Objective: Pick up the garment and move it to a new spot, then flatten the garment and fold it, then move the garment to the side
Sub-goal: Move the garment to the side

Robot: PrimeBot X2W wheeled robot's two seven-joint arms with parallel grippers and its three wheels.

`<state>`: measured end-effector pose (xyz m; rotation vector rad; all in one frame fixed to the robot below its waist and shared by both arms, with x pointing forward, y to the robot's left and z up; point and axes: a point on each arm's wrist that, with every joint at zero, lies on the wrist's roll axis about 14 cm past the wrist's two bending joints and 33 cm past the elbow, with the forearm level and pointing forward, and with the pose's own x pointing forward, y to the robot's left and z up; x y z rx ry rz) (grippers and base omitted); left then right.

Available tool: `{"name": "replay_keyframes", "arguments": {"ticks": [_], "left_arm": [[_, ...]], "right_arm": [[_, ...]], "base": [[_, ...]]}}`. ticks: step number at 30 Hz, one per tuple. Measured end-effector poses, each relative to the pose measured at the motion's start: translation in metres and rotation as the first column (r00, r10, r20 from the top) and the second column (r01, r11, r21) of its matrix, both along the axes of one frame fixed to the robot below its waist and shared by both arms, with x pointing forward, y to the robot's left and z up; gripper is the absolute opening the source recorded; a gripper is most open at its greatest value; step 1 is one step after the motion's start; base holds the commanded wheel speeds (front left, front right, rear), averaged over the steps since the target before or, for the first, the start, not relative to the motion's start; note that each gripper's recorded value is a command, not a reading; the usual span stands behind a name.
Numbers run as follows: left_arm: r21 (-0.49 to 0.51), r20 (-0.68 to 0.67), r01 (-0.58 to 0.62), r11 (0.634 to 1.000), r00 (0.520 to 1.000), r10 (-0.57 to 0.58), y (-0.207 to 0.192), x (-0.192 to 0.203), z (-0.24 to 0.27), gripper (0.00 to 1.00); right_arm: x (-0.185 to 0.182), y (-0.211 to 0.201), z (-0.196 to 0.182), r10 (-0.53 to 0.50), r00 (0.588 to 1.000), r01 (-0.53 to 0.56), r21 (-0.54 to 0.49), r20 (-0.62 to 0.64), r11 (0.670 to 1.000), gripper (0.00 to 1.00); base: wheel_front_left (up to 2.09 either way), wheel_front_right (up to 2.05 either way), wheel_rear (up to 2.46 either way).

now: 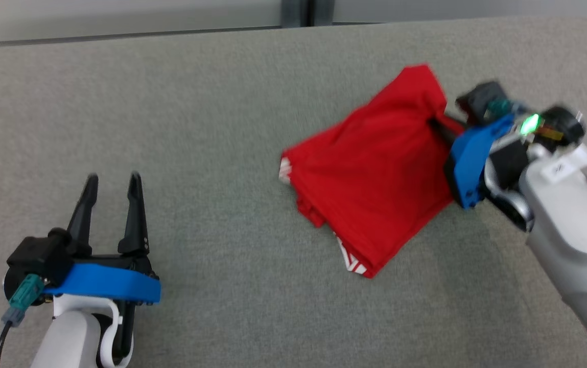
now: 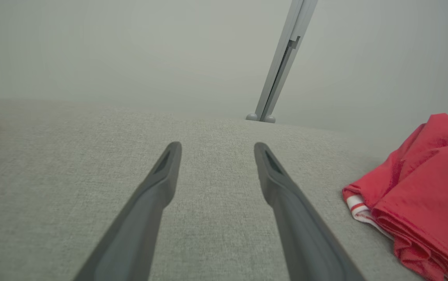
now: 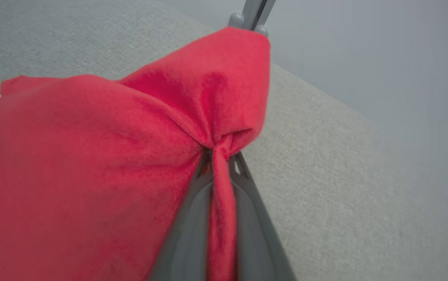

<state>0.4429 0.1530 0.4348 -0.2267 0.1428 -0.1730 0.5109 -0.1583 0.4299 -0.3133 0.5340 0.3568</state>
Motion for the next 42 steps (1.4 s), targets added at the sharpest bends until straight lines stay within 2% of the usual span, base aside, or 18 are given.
{"name": "replay_keyframes", "arguments": {"ticks": [4,9,15,18,20,22,29,30,31,34,37,42], "left_arm": [[-0.017,0.024,0.051,0.999,0.998,-0.051,-0.021,0.028,-0.004,1.0],[-0.026,0.031,0.111,0.994,0.993,-0.11,-0.042,0.052,-0.013,1.0],[-0.015,0.025,0.155,0.988,0.988,-0.154,-0.052,0.073,-0.028,1.0],[-0.012,0.009,0.16,0.987,0.987,-0.16,-0.052,0.079,-0.038,1.0],[-0.014,0.008,0.164,0.986,0.987,-0.163,-0.053,0.082,-0.042,1.0],[-0.014,0.005,0.165,0.986,0.986,-0.165,-0.053,0.082,-0.043,1.0],[0.003,0.009,0.153,0.988,0.988,-0.153,-0.045,0.086,-0.043,1.0],[0.005,0.008,0.15,0.989,0.989,-0.15,-0.044,0.086,-0.043,1.0],[0.006,0.007,0.149,0.989,0.989,-0.149,-0.043,0.085,-0.043,1.0],[0.001,0.006,0.143,0.99,0.99,-0.143,-0.042,0.083,-0.041,1.0],[0.001,0.018,0.127,0.992,0.992,-0.127,-0.038,0.081,-0.035,1.0],[-0.002,0.035,0.071,0.997,0.997,-0.071,-0.022,0.067,-0.019,1.0]], "right_arm": [[0.037,-0.04,0.018,-0.034,0.997,0.039,-0.075,0.064,0.996,0.0],[0.059,-0.107,0.021,-0.152,0.983,0.165,-0.127,0.106,0.978,0.0],[0.065,-0.187,0.019,-0.295,0.942,0.323,-0.186,0.164,0.928,0.0],[0.065,-0.218,0.018,-0.332,0.923,0.372,-0.236,0.194,0.898,0.0],[0.067,-0.234,0.02,-0.333,0.915,0.39,-0.279,0.229,0.878,0.0],[0.071,-0.24,0.025,-0.347,0.899,0.413,-0.254,0.268,0.874,0.0],[0.075,-0.255,0.037,-0.349,0.876,0.447,-0.289,0.333,0.846,0.0],[0.074,-0.256,0.037,-0.349,0.875,0.449,-0.294,0.335,0.844,0.12],[0.073,-0.256,0.035,-0.347,0.876,0.449,-0.3,0.335,0.842,1.0],[0.073,-0.25,0.037,-0.33,0.876,0.439,-0.299,0.353,0.847,1.0],[0.075,-0.235,0.043,-0.304,0.872,0.42,-0.269,0.384,0.866,1.0],[0.073,-0.193,0.057,-0.347,0.829,0.403,-0.037,0.439,0.915,1.0]], "base": [[0.0,0.0,0.0],[0.0,0.0,0.0],[0.0,0.0,0.0],[0.0,0.0,0.0],[0.0,0.0,0.0],[0.0,0.0,0.0],[0.0,0.0,0.0],[0.0,0.0,0.0],[0.0,0.0,0.0],[0.0,0.0,0.0],[0.0,0.0,0.0],[0.0,0.0,0.0]]}}
